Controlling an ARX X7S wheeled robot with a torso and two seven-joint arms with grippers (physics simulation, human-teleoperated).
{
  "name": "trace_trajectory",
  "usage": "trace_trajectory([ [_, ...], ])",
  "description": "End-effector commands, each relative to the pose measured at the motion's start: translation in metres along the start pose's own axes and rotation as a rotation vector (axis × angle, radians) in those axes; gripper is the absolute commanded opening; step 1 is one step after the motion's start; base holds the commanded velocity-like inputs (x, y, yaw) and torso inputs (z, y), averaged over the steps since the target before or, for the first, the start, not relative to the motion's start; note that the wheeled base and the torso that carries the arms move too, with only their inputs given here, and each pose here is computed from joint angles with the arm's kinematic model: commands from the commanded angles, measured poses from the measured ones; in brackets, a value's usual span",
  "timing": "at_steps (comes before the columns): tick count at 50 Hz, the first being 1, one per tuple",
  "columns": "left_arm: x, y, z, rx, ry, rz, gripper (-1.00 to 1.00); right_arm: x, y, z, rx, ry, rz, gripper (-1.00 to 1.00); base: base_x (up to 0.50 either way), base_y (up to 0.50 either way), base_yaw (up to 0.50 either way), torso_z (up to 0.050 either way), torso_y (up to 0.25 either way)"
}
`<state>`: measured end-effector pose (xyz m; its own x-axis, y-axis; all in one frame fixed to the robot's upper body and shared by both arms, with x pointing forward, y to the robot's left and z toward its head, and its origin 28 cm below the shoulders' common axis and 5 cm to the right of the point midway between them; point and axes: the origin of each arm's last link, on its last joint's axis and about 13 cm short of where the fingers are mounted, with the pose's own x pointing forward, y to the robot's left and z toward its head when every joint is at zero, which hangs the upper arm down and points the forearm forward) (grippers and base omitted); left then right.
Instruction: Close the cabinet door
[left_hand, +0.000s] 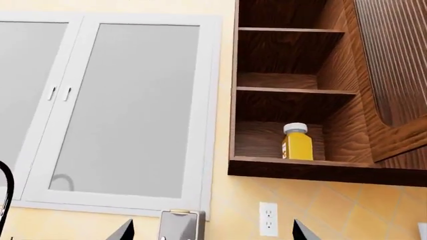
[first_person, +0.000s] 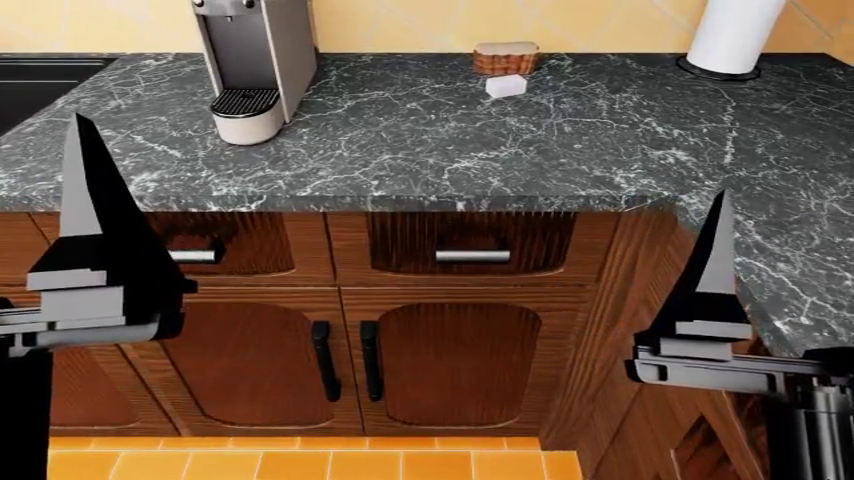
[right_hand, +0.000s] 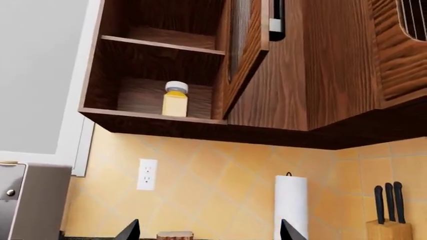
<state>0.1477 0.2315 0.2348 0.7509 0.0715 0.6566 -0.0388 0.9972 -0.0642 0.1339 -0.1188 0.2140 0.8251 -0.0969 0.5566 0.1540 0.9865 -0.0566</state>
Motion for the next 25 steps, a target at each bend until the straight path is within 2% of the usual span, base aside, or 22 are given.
trace_trajectory([
  [1, -0.0003, -0.0005, -0.0006, -0.002, 0.003, -0.002, 1.0, 0.0014, 0.0, 0.0001, 0.028, 0.027, -0.008, 1.0, 0.5, 0.0, 0.0, 0.0, 0.0],
  [25, -0.0014, -0.0004, -0.0022, -0.006, 0.005, -0.003, 1.0, 0.0017, 0.0014, -0.0019, 0.028, 0.042, -0.008, 1.0, 0.5, 0.0, 0.0, 0.0, 0.001],
])
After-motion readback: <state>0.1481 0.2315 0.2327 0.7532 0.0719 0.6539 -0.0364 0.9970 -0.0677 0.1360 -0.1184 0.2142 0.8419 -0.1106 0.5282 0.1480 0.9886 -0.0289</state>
